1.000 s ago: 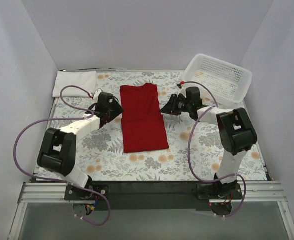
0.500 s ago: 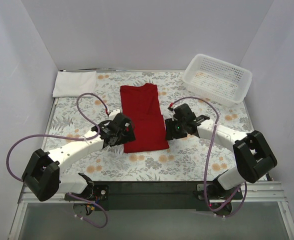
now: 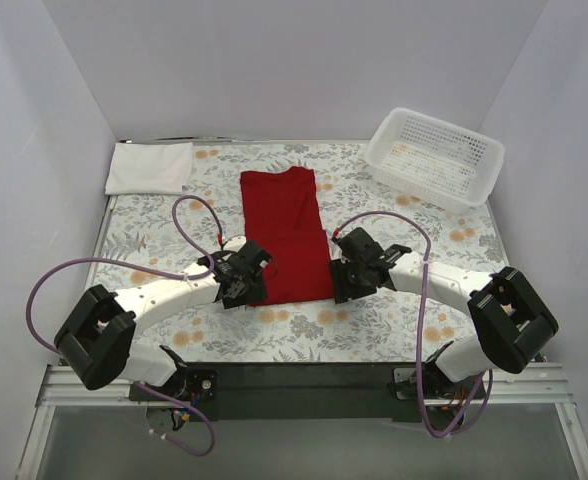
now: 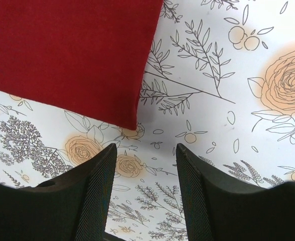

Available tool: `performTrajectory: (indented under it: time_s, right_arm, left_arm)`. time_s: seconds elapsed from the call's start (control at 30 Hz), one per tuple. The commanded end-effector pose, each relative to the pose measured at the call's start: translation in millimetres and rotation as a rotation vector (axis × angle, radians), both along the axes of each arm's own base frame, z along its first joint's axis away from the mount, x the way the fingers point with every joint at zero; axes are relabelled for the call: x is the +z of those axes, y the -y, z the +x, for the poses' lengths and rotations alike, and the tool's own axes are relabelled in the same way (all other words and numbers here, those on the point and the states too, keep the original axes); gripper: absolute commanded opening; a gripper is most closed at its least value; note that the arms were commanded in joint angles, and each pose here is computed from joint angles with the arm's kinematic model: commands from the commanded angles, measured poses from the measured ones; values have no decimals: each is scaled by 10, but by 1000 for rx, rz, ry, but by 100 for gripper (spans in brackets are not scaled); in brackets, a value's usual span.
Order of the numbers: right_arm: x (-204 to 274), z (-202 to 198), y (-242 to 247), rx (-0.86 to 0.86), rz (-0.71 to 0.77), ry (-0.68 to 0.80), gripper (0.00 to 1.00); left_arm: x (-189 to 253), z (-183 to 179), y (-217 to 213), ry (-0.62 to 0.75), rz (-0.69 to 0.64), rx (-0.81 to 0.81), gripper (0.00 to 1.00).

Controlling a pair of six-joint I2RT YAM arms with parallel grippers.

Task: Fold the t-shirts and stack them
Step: Fold the tshirt

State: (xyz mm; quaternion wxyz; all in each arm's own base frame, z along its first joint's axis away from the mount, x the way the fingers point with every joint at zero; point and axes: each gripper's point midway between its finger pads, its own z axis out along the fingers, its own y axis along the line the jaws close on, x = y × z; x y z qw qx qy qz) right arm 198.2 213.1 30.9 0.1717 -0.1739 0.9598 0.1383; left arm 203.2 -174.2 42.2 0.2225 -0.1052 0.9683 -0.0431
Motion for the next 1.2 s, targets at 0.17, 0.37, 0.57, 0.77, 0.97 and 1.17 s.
performTrajectory:
  time_s: [0.17, 0.37, 0.57, 0.77, 0.97, 1.17]
  right_arm:
    - [21, 5, -77, 8, 12, 34, 57]
    - [15, -10, -114, 19, 10, 31, 57]
    - [54, 4, -148, 21, 12, 48, 56]
    - [62, 6, -188, 22, 15, 45, 56]
    - [196, 126, -284, 0, 40, 80, 56]
    - [250, 247, -384, -15, 46, 94, 56]
  left_arm:
    - [-168, 7, -74, 7, 36, 30, 50]
    - [-374, -79, -93, -51, 57, 31, 47]
    - [-537, -188, -151, -99, 76, 37, 38]
    - [-622, -251, -147, -132, 73, 32, 18]
    - [-587, -283, -134, -136, 55, 19, 0]
    - [-532, -298, -152, -127, 46, 15, 0]
